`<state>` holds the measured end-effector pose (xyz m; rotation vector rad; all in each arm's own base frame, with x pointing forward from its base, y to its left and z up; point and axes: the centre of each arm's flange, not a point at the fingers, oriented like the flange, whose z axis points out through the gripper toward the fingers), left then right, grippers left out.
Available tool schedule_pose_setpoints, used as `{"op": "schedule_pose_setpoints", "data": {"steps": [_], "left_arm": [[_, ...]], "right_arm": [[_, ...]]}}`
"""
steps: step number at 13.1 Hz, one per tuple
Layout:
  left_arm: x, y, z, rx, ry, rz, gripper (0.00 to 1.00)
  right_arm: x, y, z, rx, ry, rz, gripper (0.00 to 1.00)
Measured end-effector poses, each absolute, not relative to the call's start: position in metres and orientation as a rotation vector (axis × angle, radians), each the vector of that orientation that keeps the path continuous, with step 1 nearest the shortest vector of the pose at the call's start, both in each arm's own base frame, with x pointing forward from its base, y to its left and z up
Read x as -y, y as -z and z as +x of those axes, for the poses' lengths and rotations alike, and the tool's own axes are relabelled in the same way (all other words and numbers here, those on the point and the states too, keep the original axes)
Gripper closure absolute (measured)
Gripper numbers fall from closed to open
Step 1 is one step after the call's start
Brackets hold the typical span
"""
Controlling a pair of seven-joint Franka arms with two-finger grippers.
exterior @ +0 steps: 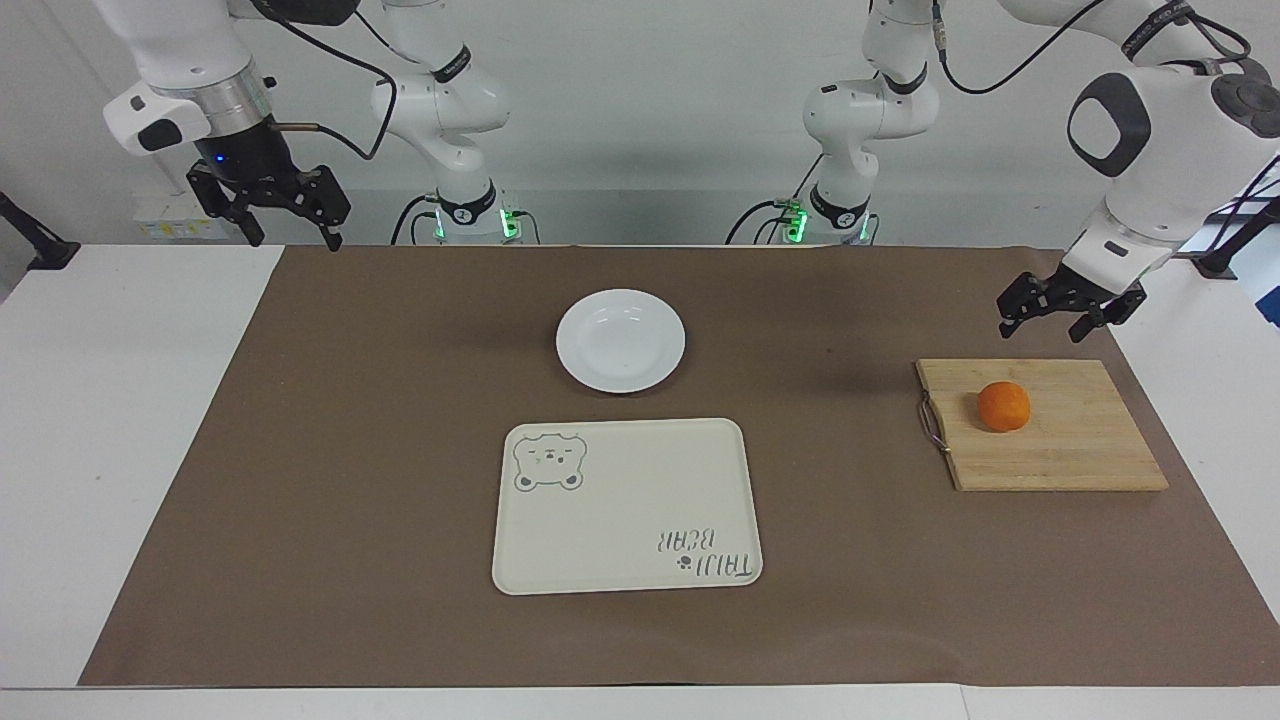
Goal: Place orange and plate with both arms
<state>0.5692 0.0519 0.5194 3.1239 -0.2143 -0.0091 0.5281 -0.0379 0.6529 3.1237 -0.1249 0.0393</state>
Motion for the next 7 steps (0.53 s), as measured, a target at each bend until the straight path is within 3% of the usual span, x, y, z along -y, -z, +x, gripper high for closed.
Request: {"op": "schedule_pose_setpoints", "data": {"steps": [7], "left_arm": [[-0.085, -0.424, 0.566, 0.133, 0.027, 3.129, 0.0]], "right_arm": [[0.038, -0.653, 0.528, 0.125, -0.039, 3.124, 0.0]]}}
